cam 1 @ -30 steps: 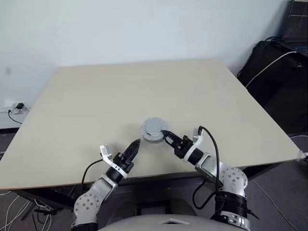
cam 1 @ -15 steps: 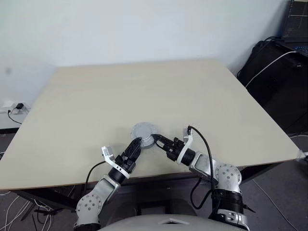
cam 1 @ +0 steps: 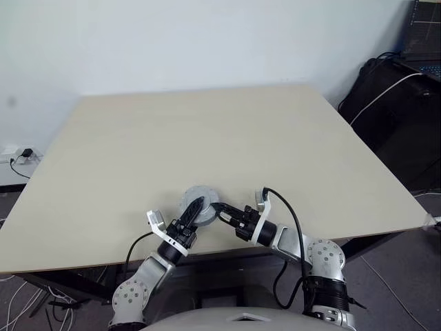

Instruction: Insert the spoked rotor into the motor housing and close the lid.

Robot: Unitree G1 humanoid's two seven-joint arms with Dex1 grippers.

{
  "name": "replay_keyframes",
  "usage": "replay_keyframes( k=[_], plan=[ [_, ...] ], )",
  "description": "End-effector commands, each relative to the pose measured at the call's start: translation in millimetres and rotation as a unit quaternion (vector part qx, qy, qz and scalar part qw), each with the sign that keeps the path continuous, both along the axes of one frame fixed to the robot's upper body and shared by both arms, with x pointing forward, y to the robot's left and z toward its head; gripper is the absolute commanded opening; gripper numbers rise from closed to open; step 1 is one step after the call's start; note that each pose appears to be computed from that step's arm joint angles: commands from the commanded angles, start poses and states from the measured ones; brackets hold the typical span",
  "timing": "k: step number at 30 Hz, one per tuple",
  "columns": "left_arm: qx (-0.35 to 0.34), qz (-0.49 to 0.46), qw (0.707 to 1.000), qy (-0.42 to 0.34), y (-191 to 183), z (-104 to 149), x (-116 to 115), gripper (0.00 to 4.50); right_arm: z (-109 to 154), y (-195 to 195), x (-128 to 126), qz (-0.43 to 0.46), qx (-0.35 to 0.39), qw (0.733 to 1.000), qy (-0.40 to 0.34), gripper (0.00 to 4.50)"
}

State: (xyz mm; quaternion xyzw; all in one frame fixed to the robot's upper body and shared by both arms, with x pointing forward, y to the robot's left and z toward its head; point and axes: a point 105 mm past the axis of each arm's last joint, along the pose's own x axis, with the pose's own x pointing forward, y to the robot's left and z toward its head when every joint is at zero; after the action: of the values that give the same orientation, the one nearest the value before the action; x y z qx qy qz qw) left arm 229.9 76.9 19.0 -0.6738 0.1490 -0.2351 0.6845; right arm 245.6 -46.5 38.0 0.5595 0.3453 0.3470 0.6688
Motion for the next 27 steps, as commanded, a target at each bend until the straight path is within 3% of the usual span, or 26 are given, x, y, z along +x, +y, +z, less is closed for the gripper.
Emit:
replay_keyframes(
  k=[1,8,15,18,23,27],
  plan=[
    [-0.067,0.020,0.997,-0.022,-16.4,18.9,6.1,2.17,18.5,0.2,4.2,-0.005,0.023,0.999,-0.035,1.25],
    [-0.067,0.021,0.997,-0.023,-16.7,20.6,6.6,2.17,15.5,-5.3,7.6,-0.027,-0.033,0.997,-0.069,1.25],
    [-0.051,0.034,0.998,-0.020,-14.4,20.0,11.4,2.14,14.6,-11.6,0.8,-0.018,-0.049,0.995,-0.080,3.53],
    [-0.027,0.046,0.998,-0.026,-9.7,20.0,17.5,2.14,12.6,-18.7,-1.0,-0.016,-0.111,0.988,-0.111,4.48],
    [0.020,0.075,0.996,-0.037,3.5,20.7,38.9,2.14,13.6,-23.7,-2.9,-0.012,-0.238,0.945,-0.224,4.50],
    [0.051,0.102,0.993,-0.032,17.4,18.2,64.3,2.14,10.8,-28.1,2.9,-0.032,-0.341,0.882,-0.323,4.50]
  ],
)
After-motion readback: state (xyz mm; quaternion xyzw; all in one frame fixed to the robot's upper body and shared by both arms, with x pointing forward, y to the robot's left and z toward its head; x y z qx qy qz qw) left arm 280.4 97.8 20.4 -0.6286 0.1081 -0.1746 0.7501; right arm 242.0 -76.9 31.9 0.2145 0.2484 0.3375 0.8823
